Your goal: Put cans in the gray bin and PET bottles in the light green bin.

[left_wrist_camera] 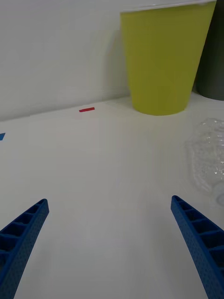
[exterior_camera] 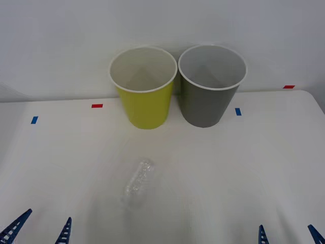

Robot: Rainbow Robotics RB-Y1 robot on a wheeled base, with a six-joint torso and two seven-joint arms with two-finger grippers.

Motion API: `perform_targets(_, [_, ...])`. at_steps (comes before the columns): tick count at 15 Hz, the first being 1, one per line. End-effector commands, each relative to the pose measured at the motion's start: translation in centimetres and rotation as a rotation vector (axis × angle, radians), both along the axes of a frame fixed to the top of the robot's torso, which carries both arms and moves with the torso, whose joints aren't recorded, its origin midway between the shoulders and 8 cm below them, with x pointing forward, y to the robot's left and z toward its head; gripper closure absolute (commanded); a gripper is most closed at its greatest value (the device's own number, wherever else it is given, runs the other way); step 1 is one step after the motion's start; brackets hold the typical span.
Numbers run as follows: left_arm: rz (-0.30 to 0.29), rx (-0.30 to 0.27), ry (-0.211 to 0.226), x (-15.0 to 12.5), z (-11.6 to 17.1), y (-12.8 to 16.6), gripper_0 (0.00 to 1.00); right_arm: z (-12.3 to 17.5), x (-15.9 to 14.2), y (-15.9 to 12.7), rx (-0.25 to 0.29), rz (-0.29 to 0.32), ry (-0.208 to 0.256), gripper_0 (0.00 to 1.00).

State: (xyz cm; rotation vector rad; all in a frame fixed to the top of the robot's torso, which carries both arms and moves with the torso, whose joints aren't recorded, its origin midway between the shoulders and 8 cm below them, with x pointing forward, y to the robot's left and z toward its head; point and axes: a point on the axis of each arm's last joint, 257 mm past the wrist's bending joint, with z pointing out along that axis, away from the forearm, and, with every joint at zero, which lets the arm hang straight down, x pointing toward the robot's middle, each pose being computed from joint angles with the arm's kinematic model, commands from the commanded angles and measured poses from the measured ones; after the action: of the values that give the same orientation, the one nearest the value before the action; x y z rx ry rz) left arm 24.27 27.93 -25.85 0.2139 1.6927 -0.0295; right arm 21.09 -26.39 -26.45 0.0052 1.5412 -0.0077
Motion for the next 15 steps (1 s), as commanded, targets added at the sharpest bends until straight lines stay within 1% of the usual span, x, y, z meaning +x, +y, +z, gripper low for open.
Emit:
perform_targets(1, [-0.062,0.017,0.052,1.8,0.8,-0.9,0.10,0.0,0.0,0.0,0.000,0.000,0.000,0.00])
perform_targets(4, [-0.120,0.055,0.086,3.7,0.7,-1.1,0.08,0.0,0.0,0.0,0.000,0.000,0.000,0.00])
perform_targets(6, [-0.152,0.081,0.134,4.6,0.7,-1.5,0.07,0.0,0.0,0.0,0.000,0.000,0.000,0.00])
perform_targets(9, [-0.164,0.088,0.187,5.1,0.9,-2.2,0.06,0.0,0.0,0.0,0.000,0.000,0.000,0.00])
perform_targets(12, [-0.191,0.093,0.200,5.8,1.2,-2.4,0.06,0.0,0.0,0.0,0.000,0.000,0.000,0.00])
perform_targets(15, [-0.214,0.116,0.240,7.0,1.0,-2.1,0.03,0.0,0.0,0.0,0.000,0.000,0.000,0.00])
